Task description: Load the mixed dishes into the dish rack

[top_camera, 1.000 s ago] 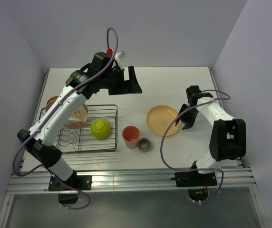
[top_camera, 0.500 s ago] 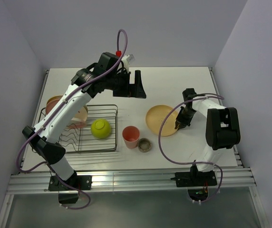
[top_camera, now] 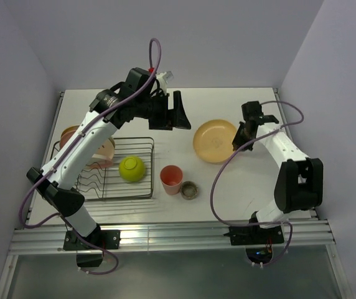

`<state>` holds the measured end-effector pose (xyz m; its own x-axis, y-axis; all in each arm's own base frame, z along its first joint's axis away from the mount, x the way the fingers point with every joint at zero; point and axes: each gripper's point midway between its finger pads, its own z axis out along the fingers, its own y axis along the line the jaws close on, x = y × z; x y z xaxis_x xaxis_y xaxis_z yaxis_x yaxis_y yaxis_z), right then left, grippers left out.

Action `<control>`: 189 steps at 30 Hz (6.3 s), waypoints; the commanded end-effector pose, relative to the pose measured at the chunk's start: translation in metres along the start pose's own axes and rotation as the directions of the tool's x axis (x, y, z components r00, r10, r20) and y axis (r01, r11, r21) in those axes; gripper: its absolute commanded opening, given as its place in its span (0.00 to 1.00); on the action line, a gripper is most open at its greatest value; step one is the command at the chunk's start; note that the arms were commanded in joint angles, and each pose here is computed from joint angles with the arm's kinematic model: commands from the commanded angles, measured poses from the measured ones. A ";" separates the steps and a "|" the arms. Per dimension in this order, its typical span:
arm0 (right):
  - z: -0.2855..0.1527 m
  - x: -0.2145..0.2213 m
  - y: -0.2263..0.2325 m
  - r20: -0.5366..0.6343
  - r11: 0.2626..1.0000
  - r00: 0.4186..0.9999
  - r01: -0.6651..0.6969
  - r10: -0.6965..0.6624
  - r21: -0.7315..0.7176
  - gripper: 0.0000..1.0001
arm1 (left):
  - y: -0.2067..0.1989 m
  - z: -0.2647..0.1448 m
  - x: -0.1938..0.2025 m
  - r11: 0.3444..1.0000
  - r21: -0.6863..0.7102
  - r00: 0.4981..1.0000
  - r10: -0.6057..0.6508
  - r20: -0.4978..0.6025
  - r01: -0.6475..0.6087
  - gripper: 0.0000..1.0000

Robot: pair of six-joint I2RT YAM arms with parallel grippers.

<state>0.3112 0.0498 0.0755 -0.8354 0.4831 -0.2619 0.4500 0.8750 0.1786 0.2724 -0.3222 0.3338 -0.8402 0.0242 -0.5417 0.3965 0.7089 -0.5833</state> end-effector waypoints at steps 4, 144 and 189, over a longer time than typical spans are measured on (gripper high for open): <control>-0.107 -0.077 0.032 0.420 0.990 0.901 0.136 -0.107 -0.041 0.00 | -0.059 -0.029 -0.032 0.948 0.245 0.978 -0.208 -0.008 0.203 0.77; -0.315 0.023 0.082 0.873 0.848 0.429 0.529 -0.231 -0.036 1.00 | 0.194 -0.207 0.073 0.421 0.355 0.012 -0.659 0.752 0.835 0.00; -0.202 0.092 0.132 0.544 0.667 0.633 0.726 -0.551 -0.170 1.00 | 0.278 -0.187 0.168 0.065 0.032 0.002 -0.463 0.886 0.997 0.79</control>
<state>0.2388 0.1924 0.2701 -0.5635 -0.1573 -0.8110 -0.3156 0.9482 0.0354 0.1773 0.0049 0.2023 0.1453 -0.9623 -0.2301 -0.7642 0.0385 -0.6438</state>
